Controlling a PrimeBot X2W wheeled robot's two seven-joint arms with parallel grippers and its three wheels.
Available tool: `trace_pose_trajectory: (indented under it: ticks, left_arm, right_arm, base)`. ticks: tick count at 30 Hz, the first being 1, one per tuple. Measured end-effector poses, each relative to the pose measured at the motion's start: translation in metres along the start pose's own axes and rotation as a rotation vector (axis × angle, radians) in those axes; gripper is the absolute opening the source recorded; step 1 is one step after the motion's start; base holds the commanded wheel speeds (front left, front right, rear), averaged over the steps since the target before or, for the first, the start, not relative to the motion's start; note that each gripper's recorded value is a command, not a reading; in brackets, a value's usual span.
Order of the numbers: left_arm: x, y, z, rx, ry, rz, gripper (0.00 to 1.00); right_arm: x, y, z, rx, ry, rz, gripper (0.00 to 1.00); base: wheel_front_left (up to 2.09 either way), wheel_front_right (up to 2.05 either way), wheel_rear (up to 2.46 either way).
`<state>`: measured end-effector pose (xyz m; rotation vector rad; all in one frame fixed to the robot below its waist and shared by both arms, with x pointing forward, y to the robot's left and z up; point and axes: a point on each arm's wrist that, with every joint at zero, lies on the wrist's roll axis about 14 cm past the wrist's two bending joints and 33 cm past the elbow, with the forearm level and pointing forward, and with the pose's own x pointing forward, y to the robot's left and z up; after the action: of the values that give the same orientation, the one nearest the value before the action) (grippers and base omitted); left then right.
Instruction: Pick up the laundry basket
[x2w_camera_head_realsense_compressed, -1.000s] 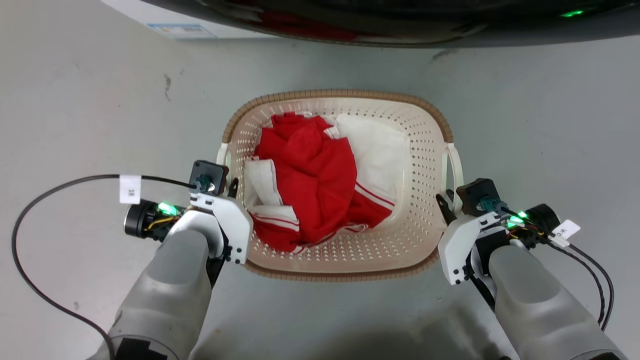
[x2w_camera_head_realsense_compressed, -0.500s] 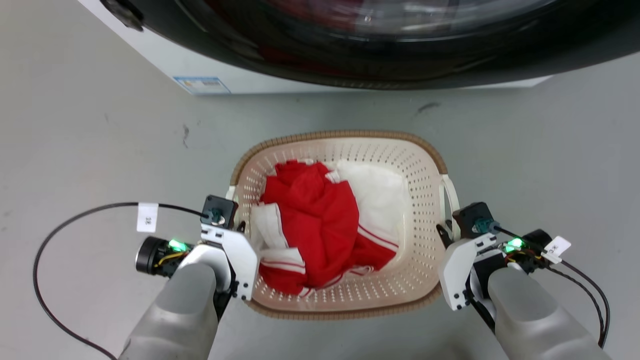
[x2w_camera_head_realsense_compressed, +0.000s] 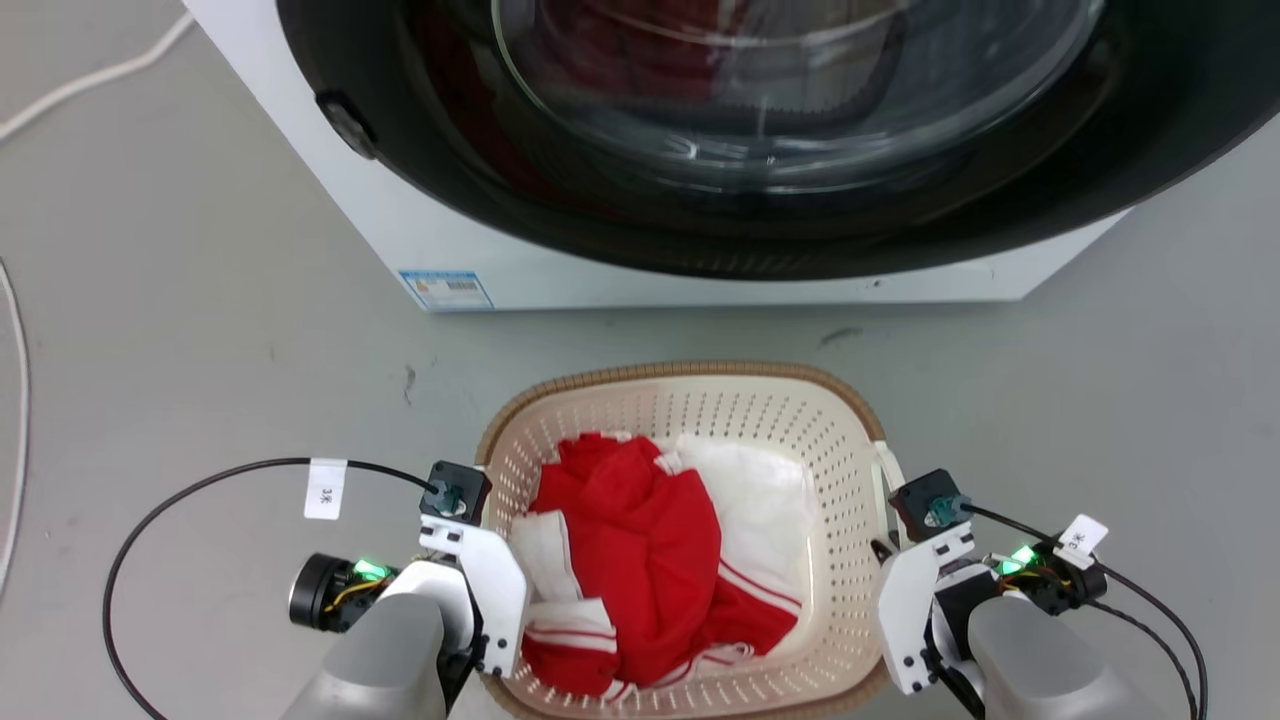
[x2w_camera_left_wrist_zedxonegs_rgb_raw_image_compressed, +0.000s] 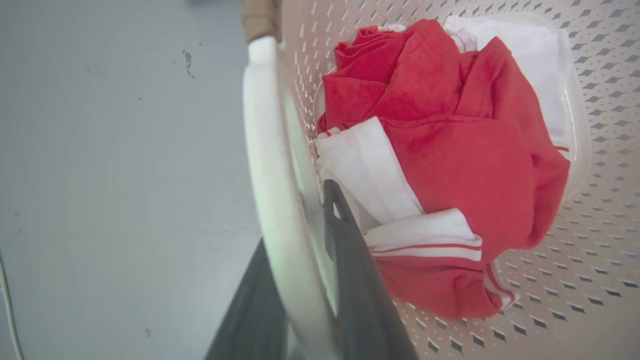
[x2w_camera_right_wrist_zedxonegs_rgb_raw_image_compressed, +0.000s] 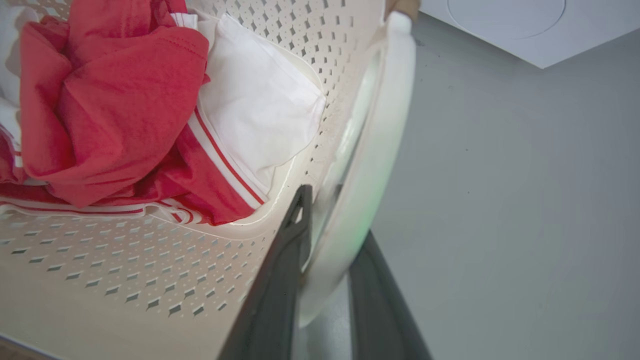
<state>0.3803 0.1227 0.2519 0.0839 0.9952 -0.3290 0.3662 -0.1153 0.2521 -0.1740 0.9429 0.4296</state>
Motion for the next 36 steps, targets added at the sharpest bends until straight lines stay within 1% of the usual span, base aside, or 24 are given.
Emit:
trace_pose_trajectory:
  ticks: [8, 13, 24, 31, 36]
  left_arm:
    - [-0.024, -0.004, 0.005, -0.010, 0.002, 0.004, 0.00]
    - [-0.039, -0.005, 0.009, -0.010, -0.014, 0.009, 0.00]
    - [-0.067, -0.007, 0.008, 0.002, -0.040, 0.020, 0.00]
    - [-0.082, -0.015, 0.003, 0.004, -0.049, 0.013, 0.00]
    - [-0.086, -0.019, 0.001, 0.002, -0.029, 0.005, 0.00]
  right_arm:
    - [-0.021, 0.005, 0.006, -0.011, 0.011, -0.010, 0.00]
    - [-0.034, 0.007, 0.014, -0.022, -0.010, -0.019, 0.00]
    - [-0.060, 0.020, 0.011, -0.016, -0.027, -0.025, 0.00]
    - [-0.077, 0.021, 0.010, -0.027, -0.043, -0.040, 0.00]
    - [-0.082, 0.022, 0.002, -0.026, -0.010, -0.040, 0.00]
  base:
    - [0.00, 0.00, 0.00]
    - [0.00, 0.00, 0.00]
    - [0.00, 0.00, 0.00]
    - [0.00, 0.00, 0.00]
    - [0.00, 0.00, 0.00]
